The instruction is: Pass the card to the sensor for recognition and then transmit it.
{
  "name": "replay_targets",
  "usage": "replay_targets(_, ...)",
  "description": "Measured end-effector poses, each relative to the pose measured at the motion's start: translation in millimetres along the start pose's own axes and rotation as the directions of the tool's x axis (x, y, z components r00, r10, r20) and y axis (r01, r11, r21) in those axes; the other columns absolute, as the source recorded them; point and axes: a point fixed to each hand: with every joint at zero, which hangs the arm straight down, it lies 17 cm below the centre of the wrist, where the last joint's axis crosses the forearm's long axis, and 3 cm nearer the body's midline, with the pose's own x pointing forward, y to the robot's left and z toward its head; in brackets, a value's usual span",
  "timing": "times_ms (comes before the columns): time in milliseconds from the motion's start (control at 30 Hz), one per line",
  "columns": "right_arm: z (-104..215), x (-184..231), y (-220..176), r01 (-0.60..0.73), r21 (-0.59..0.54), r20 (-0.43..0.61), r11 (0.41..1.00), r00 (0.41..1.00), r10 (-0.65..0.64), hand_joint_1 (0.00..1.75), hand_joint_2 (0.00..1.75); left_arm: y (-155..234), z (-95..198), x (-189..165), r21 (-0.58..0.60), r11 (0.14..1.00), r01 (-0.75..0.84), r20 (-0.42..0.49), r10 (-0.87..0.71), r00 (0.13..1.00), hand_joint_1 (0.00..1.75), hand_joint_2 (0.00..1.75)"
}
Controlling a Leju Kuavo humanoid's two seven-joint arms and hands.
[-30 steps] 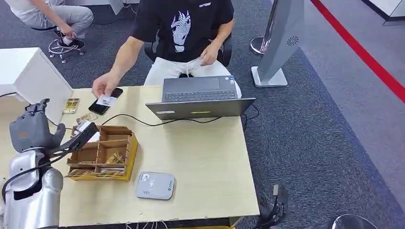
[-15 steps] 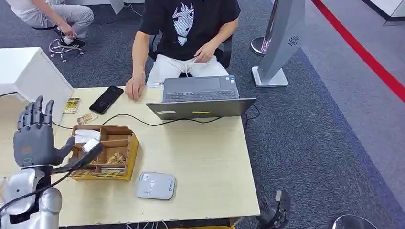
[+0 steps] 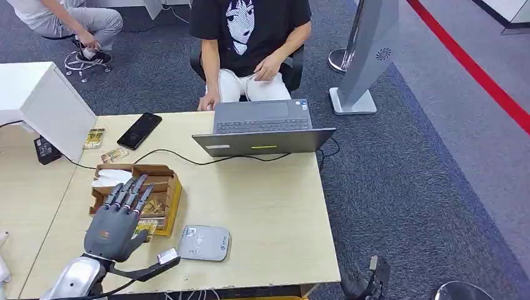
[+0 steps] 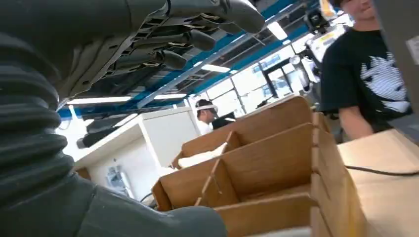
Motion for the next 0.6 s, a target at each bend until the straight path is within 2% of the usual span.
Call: replay_targets(600, -0.2, 1.2, -2.6, -0.005, -0.006, 0.005, 1.000, 1.000, 0.005, 0.00, 1.75, -6.1, 12.4, -15.6, -0.025, 0.998, 0.062, -0.001, -0.062, 0.998, 0.00, 1.75)
